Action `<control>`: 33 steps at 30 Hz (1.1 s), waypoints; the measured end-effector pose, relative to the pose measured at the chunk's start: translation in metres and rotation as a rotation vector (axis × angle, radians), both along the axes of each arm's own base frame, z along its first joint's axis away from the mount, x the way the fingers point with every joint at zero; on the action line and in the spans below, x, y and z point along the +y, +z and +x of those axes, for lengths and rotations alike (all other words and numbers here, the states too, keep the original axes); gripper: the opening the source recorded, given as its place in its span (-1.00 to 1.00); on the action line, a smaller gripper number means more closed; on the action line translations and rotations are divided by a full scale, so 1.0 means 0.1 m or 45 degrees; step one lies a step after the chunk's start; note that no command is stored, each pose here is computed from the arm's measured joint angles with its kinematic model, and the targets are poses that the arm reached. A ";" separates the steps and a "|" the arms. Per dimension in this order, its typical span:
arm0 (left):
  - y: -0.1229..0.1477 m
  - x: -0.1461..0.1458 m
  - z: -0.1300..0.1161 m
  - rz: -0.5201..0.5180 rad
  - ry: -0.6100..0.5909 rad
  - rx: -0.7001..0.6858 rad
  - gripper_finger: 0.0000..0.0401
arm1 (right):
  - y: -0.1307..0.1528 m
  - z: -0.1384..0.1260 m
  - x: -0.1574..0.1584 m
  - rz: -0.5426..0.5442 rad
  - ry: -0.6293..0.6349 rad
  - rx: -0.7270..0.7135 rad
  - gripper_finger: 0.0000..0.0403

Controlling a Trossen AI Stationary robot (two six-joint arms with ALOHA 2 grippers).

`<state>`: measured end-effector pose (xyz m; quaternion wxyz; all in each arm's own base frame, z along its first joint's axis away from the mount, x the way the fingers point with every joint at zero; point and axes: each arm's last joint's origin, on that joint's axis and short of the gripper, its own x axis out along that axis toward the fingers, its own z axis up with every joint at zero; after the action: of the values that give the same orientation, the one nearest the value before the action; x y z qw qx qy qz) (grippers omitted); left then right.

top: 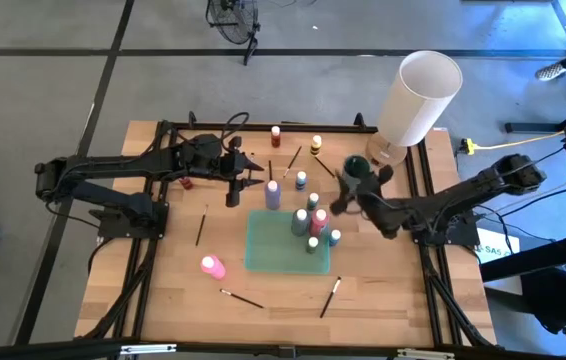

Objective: Pick & Place Paint Supplies
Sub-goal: Put the big blue paint bottle into the light green bin

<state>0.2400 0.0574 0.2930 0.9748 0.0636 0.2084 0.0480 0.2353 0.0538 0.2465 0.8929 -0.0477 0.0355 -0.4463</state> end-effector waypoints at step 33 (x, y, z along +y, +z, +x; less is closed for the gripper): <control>0.84 -0.19 -0.21 0.213 -0.165 0.392 -0.26 | 0.01 -0.18 0.75 0.221 0.999 -0.106 -0.08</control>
<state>0.2193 0.0383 0.3770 0.9237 0.1643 0.3459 -0.0080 0.2172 0.1292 0.2478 0.9969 0.0361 0.0160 -0.0686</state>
